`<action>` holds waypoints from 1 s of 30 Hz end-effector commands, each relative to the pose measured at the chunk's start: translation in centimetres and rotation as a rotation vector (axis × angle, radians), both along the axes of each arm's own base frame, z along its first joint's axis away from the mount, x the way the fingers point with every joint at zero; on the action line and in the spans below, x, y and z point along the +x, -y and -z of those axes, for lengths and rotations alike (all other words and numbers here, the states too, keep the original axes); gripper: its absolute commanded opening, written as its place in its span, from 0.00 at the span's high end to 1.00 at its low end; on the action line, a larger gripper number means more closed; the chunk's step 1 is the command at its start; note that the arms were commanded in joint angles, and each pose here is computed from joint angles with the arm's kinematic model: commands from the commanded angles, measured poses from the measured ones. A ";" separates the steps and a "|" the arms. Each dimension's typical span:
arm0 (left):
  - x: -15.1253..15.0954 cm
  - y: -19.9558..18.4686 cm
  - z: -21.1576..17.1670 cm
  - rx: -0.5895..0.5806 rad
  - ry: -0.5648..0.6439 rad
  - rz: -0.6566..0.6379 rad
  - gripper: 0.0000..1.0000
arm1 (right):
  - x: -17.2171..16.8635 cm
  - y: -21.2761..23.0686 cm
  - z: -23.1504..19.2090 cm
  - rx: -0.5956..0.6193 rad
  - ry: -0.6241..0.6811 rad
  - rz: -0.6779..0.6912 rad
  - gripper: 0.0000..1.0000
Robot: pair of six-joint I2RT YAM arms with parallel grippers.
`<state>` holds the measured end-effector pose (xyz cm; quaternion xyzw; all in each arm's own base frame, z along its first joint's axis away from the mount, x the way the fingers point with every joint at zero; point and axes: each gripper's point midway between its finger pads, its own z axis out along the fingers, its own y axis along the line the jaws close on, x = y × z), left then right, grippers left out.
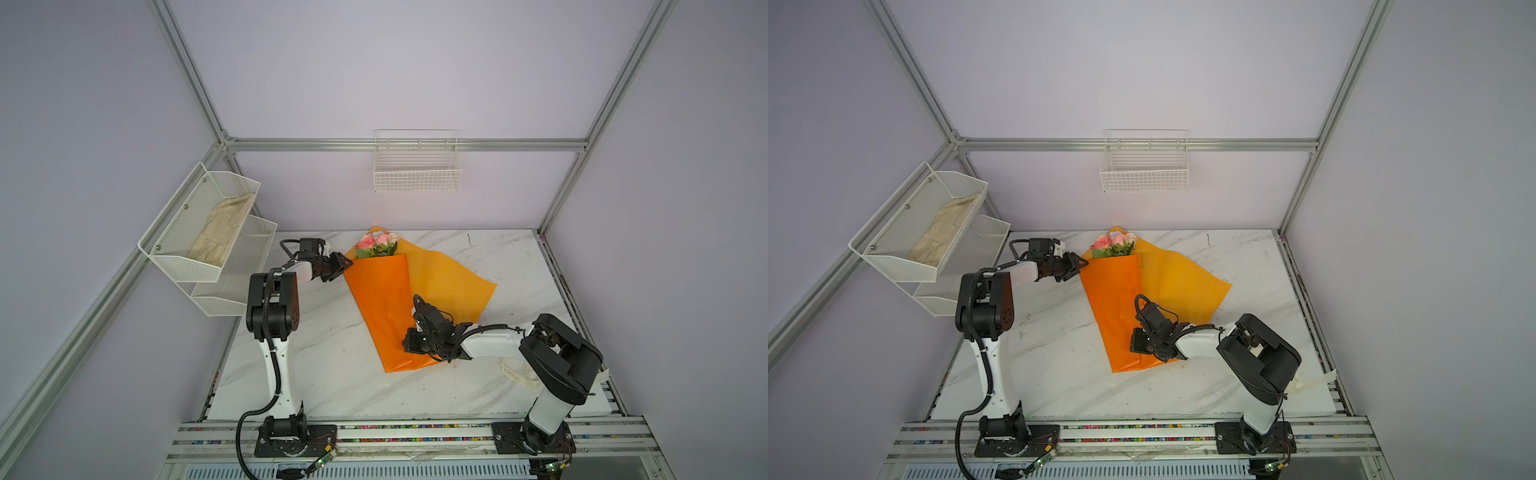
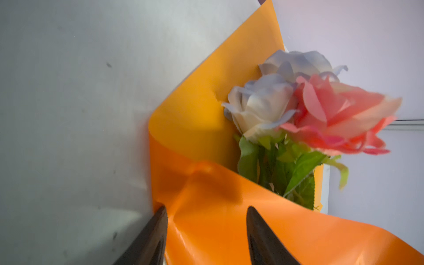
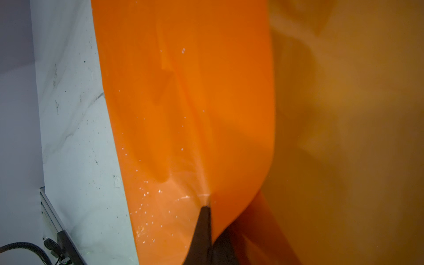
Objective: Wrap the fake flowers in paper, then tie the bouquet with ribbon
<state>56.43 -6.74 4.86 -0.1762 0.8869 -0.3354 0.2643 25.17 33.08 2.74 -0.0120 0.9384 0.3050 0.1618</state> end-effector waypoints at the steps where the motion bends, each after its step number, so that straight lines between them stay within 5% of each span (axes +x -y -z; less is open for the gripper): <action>1: 1.8 -1.7 0.6 0.048 -0.029 -0.041 0.44 | -1.1 1.5 1.7 -0.061 -0.049 -0.004 1.00; 10: 4.1 -2.7 -1.0 0.039 -0.008 -0.032 0.42 | -1.1 1.5 1.8 -0.060 -0.054 -0.010 1.00; 16: 2.3 -1.8 -7.9 0.020 0.087 -0.013 0.37 | -0.9 1.3 1.4 -0.042 -0.057 0.003 1.00; 22: -3.1 0.5 -12.6 0.012 0.144 0.025 0.34 | -0.2 0.7 -0.5 -0.005 -0.027 0.022 0.89; 24: -5.5 2.3 -12.2 -0.004 0.127 0.070 0.34 | 0.3 0.8 -1.5 0.006 -0.010 0.048 0.75; 30: -14.3 10.6 -9.3 -0.058 0.036 0.280 0.41 | 1.1 2.2 -5.0 0.028 0.055 0.128 0.63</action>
